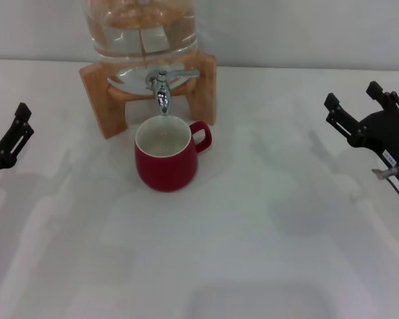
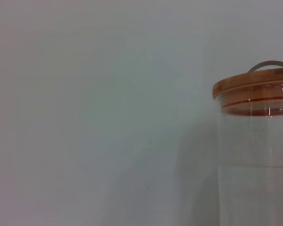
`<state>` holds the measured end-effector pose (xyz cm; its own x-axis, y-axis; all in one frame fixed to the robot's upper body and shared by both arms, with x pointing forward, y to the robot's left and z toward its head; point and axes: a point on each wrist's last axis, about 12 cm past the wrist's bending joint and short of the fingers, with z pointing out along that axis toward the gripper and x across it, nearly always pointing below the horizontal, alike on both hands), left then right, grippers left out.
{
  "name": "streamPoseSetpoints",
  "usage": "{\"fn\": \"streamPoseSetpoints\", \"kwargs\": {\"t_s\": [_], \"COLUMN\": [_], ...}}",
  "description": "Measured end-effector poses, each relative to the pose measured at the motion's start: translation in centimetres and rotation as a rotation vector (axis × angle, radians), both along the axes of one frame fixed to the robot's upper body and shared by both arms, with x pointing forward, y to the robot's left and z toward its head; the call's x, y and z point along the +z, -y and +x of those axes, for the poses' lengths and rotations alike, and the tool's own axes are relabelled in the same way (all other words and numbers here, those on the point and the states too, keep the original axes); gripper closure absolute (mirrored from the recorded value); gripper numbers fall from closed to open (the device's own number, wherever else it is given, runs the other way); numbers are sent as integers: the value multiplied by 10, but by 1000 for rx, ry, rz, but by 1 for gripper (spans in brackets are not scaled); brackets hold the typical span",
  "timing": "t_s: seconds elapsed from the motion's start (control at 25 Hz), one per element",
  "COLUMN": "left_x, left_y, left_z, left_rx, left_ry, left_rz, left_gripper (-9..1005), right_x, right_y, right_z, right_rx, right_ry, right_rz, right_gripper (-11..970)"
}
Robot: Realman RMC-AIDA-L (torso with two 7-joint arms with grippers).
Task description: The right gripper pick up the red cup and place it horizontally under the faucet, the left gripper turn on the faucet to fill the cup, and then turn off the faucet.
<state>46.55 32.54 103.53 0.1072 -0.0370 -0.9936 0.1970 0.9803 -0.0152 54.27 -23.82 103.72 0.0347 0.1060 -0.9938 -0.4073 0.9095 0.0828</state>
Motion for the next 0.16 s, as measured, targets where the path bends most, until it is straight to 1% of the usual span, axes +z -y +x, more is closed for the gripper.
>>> {"fn": "streamPoseSetpoints", "kwargs": {"t_s": [0.16], "left_x": [2], "left_y": [1], "left_z": [-2], "left_rx": [-9], "left_ry": [20], "left_rz": [-6], "left_gripper": [121], "right_x": [-1], "right_y": [2], "right_z": [-6], "right_rx": [0], "right_ry": [7], "right_rz": [9], "right_gripper": [87]}}
